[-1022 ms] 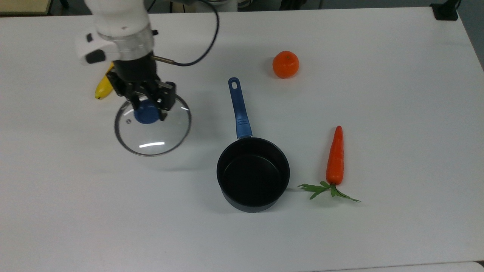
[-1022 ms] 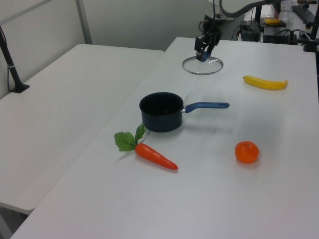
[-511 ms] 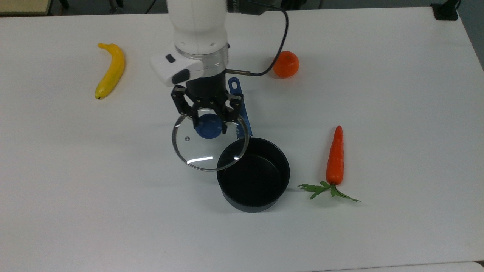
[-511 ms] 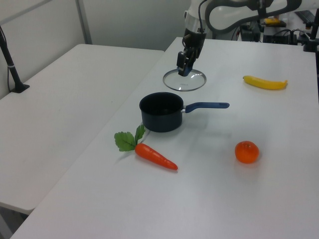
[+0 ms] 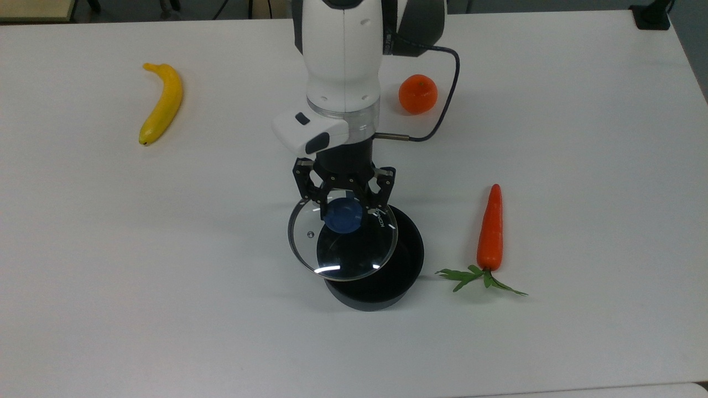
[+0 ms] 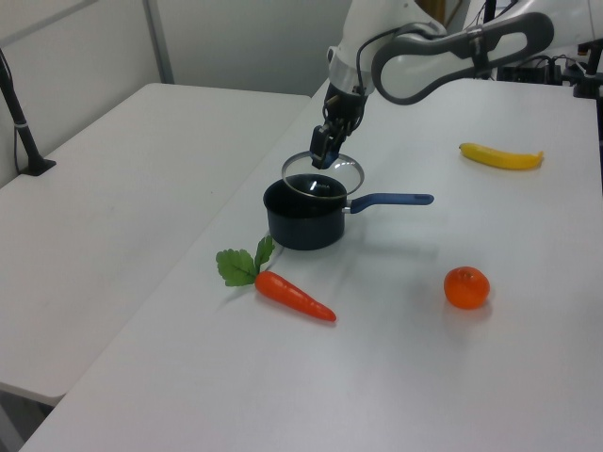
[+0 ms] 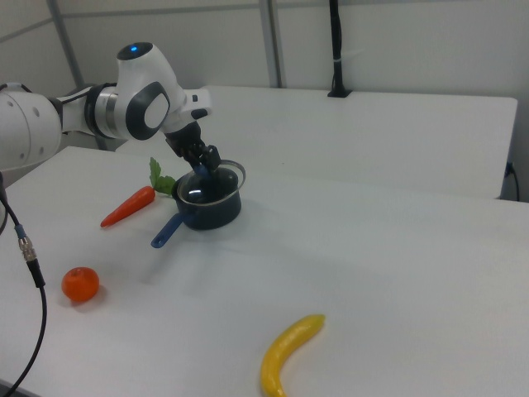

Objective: Close lid
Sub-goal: 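Lower the glass lid onto the saucepan rim and open the gripper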

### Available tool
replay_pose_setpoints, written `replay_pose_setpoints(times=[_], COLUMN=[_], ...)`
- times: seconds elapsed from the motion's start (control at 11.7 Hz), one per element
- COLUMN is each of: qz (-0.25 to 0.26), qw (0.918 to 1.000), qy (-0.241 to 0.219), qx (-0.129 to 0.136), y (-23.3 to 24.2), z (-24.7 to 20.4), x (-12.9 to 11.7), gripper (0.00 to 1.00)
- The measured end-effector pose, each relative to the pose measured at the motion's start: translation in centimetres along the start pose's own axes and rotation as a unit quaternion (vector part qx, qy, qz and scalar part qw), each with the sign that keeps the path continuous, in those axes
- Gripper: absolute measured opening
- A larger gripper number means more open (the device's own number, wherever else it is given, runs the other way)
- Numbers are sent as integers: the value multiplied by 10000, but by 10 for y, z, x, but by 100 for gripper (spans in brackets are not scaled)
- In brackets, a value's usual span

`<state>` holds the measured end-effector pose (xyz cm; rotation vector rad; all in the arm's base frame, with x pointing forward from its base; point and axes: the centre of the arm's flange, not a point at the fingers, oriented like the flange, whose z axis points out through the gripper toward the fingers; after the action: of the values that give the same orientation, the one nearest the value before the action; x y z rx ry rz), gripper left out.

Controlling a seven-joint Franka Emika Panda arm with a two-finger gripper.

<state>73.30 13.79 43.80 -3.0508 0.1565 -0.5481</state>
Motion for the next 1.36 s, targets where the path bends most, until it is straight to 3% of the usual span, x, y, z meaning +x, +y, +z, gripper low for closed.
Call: replay_pose_setpoints(times=[0.51,1.36], qz=[-25,-132], qw=[9998,9999], qy=[172,42], qx=[43,35], y=[-21,-36], z=[0,26], x=[10,3], gripper=[62,62])
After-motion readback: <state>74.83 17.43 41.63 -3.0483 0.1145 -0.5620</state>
